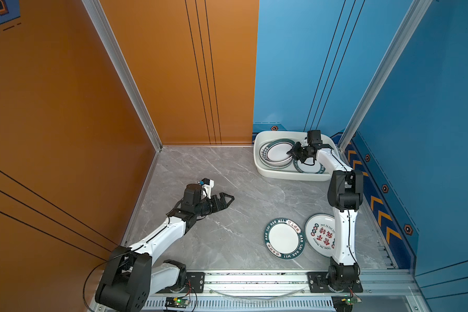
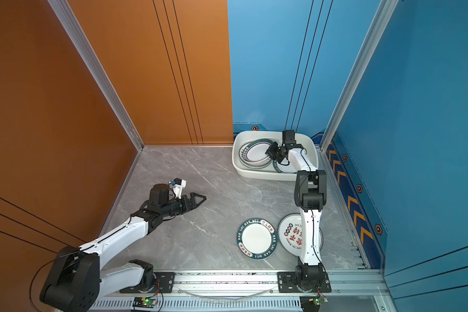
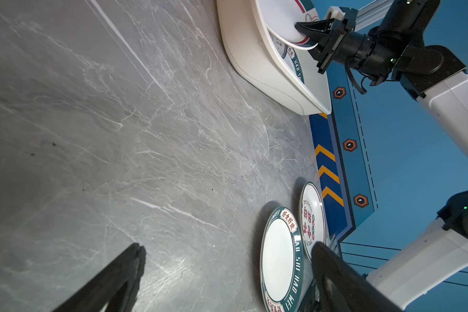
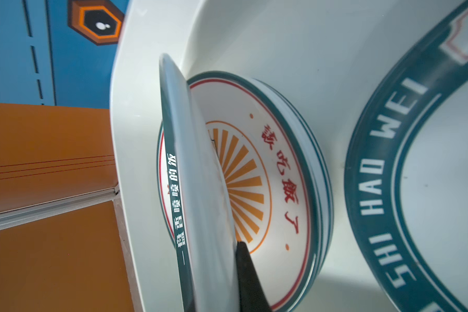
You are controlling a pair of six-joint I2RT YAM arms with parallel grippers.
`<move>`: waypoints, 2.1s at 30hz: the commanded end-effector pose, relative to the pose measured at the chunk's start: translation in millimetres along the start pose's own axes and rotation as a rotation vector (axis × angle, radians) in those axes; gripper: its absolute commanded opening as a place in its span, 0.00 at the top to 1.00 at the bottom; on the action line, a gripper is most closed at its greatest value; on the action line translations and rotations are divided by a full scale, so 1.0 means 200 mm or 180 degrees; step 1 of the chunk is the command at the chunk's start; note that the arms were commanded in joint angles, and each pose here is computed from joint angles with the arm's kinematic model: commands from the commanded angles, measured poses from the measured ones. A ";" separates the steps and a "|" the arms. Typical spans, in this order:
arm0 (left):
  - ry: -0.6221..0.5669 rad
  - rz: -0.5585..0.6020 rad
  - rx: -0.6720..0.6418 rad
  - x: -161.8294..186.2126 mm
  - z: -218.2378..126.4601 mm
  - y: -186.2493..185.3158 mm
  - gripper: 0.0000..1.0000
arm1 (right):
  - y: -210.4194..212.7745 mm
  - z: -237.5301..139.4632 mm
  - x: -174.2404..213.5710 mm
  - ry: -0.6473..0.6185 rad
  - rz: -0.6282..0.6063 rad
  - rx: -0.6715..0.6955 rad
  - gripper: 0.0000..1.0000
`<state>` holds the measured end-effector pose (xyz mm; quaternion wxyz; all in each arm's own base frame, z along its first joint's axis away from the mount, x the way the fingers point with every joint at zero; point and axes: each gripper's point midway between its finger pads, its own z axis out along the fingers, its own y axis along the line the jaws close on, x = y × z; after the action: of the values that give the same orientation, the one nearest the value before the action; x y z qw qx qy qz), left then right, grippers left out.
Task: Place the plates into the plastic bin on the countertop
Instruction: 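Carry the red-striped plate into the bin with the right gripper while the left withdraws, then lower the plate onto the bin's red-striped stack and open the right gripper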
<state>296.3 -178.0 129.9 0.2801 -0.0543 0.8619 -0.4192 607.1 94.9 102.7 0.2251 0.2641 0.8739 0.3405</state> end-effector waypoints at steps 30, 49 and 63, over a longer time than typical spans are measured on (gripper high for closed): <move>0.0183 0.0151 -0.0218 0.10 0.01 0.06 0.00 | -0.05 -0.04 0.06 0.0088 -0.0436 0.0549 0.56; 0.0227 0.0217 -0.0239 0.13 0.01 0.04 0.00 | -0.04 -0.18 0.07 0.0021 -0.0738 0.0814 0.54; 0.0374 0.0339 -0.0191 0.22 0.04 -0.02 0.00 | 0.04 -0.46 0.07 -0.0246 -0.0957 0.0941 0.54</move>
<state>269.0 -198.1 113.4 0.2496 -0.0042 0.8855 -0.3919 561.7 77.6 130.8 0.2343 0.1850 0.9351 0.1911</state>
